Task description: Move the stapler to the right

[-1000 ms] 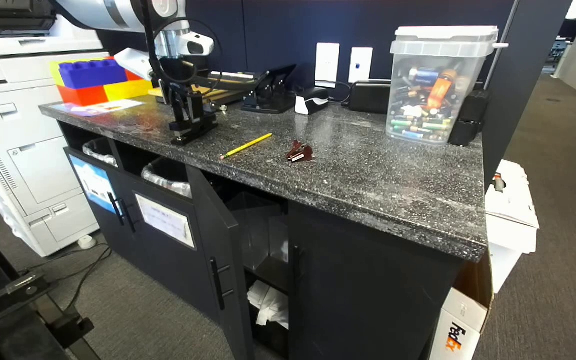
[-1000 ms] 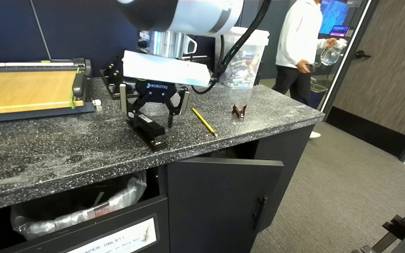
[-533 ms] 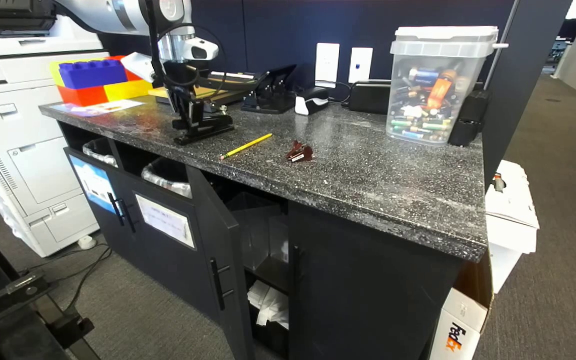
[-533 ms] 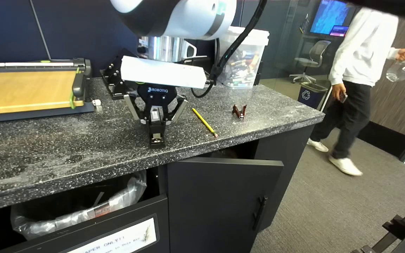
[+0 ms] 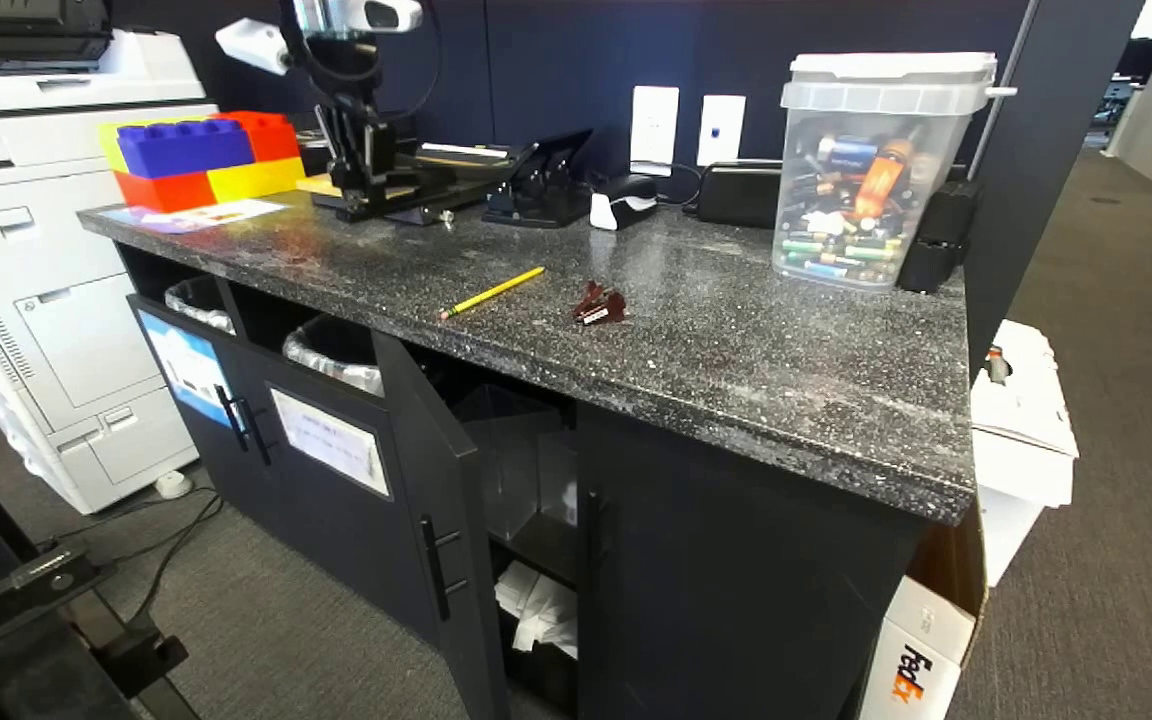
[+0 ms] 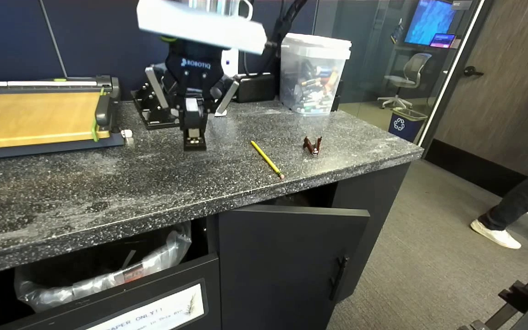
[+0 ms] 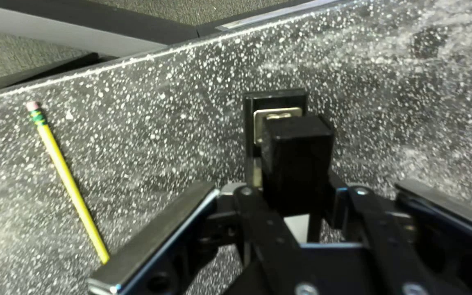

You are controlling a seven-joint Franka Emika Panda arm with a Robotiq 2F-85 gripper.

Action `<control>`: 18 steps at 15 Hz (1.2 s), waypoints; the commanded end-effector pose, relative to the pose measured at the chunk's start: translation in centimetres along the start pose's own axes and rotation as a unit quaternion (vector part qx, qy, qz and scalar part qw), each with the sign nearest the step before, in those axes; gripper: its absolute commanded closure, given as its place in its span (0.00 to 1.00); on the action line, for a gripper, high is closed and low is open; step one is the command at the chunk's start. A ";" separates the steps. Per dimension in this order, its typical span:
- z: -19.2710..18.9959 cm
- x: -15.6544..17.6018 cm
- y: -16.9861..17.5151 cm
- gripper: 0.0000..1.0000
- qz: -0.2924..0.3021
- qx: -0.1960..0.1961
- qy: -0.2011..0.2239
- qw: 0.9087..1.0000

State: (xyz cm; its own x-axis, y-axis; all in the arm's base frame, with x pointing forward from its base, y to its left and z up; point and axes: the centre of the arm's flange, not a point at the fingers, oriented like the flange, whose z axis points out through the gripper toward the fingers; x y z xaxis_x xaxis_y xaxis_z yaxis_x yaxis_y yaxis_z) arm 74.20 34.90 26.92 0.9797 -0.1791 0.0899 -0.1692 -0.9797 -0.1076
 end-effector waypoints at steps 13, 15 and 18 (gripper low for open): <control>-7.5 20.3 35.0 0.92 0.177 -0.040 -0.012 0.983; -5.4 21.0 38.1 0.92 0.190 -0.049 -0.018 0.980; -1.2 20.8 40.7 0.92 0.206 -0.061 -0.032 0.976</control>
State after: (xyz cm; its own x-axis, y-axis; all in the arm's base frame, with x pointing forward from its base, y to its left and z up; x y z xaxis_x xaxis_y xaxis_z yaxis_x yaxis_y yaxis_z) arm 80.41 -7.55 27.27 0.8344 -0.5511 0.0100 -0.5508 -0.8343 -0.0219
